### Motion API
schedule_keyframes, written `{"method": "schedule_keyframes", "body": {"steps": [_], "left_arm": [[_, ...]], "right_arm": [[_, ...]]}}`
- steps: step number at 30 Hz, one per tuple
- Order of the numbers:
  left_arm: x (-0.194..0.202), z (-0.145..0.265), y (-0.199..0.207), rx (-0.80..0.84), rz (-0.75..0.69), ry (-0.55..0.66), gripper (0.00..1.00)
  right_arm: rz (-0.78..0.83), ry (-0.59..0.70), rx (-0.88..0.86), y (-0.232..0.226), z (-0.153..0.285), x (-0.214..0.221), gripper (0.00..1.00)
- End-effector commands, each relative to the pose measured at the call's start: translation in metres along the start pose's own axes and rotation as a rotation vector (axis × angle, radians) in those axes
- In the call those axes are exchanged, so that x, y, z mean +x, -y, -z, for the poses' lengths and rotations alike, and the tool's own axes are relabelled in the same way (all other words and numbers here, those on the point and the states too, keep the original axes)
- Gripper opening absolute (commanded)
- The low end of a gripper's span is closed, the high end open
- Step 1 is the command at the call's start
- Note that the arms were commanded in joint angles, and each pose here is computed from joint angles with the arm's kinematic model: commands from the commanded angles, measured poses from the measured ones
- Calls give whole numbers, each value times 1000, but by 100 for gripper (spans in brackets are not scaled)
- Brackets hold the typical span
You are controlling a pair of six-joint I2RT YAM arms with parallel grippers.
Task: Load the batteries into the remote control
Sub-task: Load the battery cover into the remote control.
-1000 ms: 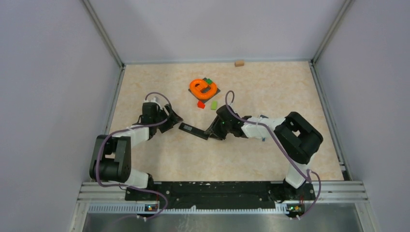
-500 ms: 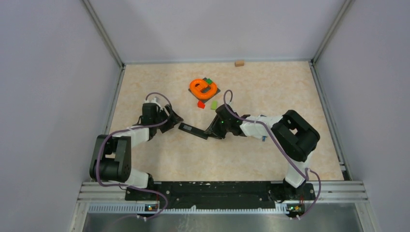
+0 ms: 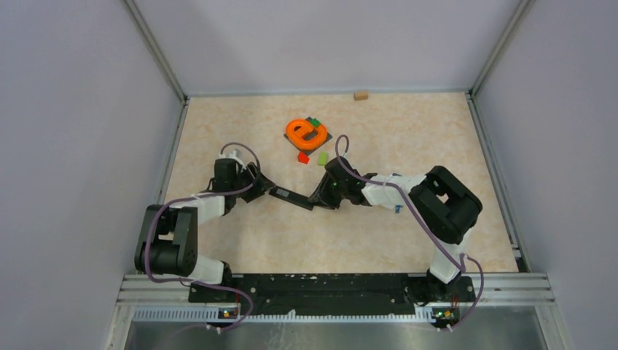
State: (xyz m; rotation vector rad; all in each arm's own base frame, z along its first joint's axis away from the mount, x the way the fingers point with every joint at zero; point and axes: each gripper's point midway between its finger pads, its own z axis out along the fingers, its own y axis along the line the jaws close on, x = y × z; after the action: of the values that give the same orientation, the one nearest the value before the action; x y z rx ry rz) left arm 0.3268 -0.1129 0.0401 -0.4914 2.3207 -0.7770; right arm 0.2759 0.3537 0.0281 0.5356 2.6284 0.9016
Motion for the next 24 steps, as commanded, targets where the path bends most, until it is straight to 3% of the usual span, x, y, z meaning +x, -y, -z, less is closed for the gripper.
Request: {"method": "schedule_keyframes", "body": {"steps": [1,13,20,24], "left_arm": [[16,1,-6,3,6,-49,56],[36,-7,-4,48,79,-128,42],[56,-5,-3,90,116,-177,26],[68,-4,-5,105,134,-205,23]], "right_arm": [[23,16,92,27,1,1,33],[-21,-5,59,22,-8,5,24],[-28,0,57,18,-14,4,21],[-37,11,39,11,-18,3,21]]}}
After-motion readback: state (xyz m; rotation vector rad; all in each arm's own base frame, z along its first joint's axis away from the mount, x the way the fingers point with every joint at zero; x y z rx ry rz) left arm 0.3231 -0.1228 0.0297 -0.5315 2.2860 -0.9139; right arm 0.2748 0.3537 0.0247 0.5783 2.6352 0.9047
